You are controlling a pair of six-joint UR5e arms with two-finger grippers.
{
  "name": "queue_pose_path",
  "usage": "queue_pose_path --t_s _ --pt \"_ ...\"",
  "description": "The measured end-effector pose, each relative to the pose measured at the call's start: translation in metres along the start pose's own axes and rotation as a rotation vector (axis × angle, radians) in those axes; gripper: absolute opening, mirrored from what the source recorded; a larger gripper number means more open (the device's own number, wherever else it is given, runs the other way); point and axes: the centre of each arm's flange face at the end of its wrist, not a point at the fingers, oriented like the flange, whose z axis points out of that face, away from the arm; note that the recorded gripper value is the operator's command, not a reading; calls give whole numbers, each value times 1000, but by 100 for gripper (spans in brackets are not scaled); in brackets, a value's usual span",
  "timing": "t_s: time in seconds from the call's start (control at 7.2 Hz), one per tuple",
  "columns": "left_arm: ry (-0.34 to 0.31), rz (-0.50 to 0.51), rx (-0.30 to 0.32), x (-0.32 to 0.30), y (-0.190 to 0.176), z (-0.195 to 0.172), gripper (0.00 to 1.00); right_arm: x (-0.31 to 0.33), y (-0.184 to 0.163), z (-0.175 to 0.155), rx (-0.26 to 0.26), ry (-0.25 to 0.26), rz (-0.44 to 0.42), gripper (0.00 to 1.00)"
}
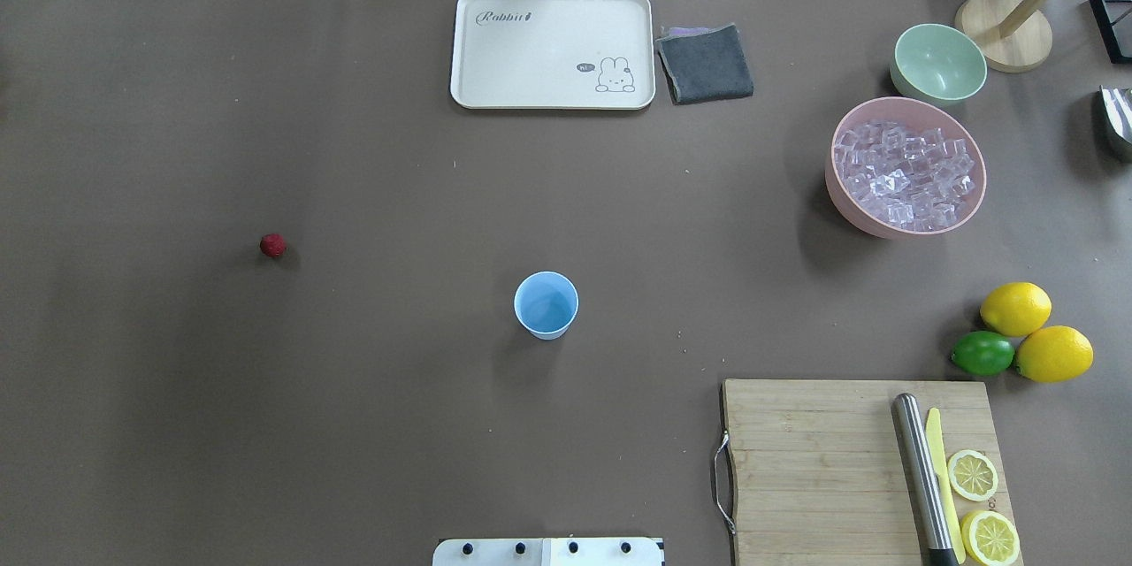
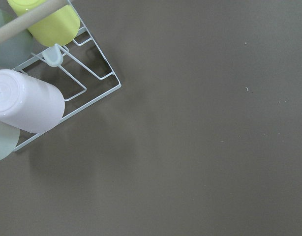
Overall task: Put ice and strawberries in cup
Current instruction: 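Move the right gripper over the pink bowl and grasp an ice cube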
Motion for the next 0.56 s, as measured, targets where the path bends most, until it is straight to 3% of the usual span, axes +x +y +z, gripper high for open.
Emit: queue_pose_path --t_s 0.56 --pt "3 11 -13 5 -1 7 98 -170 -52 0 22 -26 -118 99"
